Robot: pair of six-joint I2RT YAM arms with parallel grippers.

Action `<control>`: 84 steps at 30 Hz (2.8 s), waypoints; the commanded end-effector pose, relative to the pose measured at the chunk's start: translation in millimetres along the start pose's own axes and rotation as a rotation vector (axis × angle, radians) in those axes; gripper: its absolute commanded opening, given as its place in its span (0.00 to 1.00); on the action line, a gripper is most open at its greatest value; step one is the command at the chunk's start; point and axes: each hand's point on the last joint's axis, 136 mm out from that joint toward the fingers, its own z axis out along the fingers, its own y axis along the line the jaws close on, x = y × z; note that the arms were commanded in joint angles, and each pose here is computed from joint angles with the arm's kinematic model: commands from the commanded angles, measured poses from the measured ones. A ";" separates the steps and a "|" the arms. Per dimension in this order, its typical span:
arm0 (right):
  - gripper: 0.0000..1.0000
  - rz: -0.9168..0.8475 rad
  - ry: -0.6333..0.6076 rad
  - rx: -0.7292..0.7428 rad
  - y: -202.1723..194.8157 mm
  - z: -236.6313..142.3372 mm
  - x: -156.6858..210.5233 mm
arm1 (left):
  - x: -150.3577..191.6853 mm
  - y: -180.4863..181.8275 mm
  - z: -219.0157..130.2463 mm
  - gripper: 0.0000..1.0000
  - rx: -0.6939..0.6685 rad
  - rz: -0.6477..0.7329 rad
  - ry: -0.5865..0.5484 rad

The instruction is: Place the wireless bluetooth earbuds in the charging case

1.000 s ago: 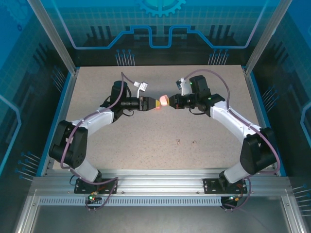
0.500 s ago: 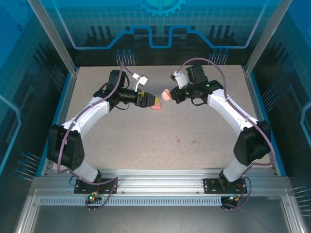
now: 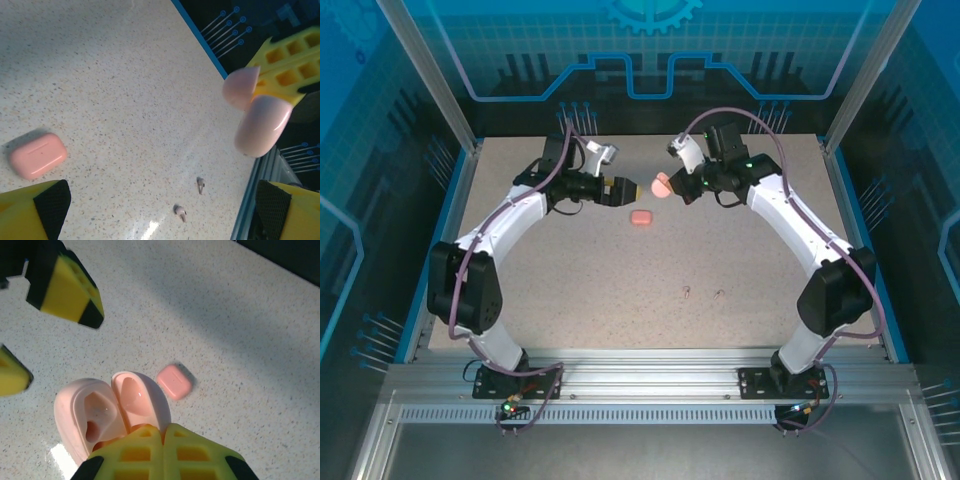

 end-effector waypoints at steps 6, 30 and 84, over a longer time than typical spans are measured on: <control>0.00 -0.093 0.029 -0.063 18.1 -7.2 -15.3 | -4.0 -50.1 -12.1 0.89 0.244 0.112 0.048; 0.00 -0.176 0.071 -0.096 43.4 5.1 -24.1 | -4.9 -74.2 -4.5 0.58 0.368 0.150 0.144; 0.00 -0.190 0.089 -0.074 41.2 2.7 -19.5 | -16.2 -77.3 0.0 0.29 0.385 0.168 0.121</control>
